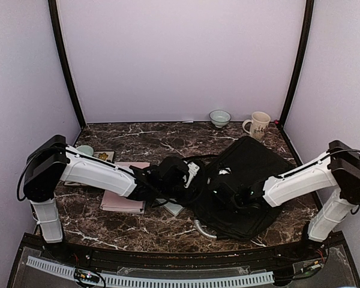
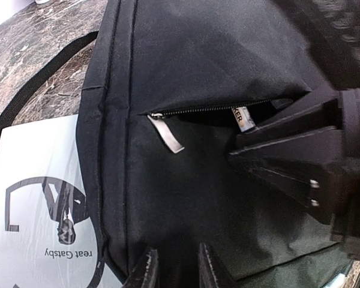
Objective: Pack the student bag
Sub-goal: Adjust the pen in the upper front pocket of the bag.
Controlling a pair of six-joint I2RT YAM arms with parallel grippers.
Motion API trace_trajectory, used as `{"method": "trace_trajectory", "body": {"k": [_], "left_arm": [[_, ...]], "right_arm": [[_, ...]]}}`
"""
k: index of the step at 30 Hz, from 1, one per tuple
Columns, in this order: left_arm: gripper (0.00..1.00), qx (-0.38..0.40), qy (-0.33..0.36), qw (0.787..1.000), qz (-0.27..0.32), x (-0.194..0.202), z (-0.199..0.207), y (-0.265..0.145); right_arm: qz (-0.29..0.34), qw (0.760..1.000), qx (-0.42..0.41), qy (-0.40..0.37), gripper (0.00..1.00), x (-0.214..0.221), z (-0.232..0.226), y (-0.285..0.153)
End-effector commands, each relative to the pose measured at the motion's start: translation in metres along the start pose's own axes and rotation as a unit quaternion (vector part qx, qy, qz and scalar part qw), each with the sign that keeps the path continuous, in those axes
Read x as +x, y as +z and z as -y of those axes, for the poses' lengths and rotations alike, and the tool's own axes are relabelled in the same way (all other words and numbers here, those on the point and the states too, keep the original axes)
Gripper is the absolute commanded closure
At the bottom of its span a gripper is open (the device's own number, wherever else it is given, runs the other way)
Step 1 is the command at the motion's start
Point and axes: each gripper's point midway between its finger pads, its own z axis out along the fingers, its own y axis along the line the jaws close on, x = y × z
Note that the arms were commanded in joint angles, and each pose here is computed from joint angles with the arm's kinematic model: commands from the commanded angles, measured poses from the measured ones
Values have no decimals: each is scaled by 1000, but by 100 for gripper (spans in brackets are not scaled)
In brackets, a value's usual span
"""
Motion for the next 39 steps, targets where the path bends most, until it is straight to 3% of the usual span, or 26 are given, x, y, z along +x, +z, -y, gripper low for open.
{"method": "trace_trajectory", "body": {"k": [1,15,20,29,39], "left_arm": [[76,1,-5,1000,-2,4,-2,3],[79,-7,-6,1000,-4,5,-5,2],[79,-6,-5,1000,-2,3,-4,0],[76,-2,-13,1000,5,1,-4,-8],[76,5,-13,1000,0,5,-2,-7]], "right_arm": [[13,1000,25,-8,85,-16,4,7],[34,983,171,-58,83,-28,43,17],[33,989,127,-66,82,-31,23,17],[65,997,-11,-36,76,-52,-20,-26],[18,1000,7,5,73,-16,4,-30]]}}
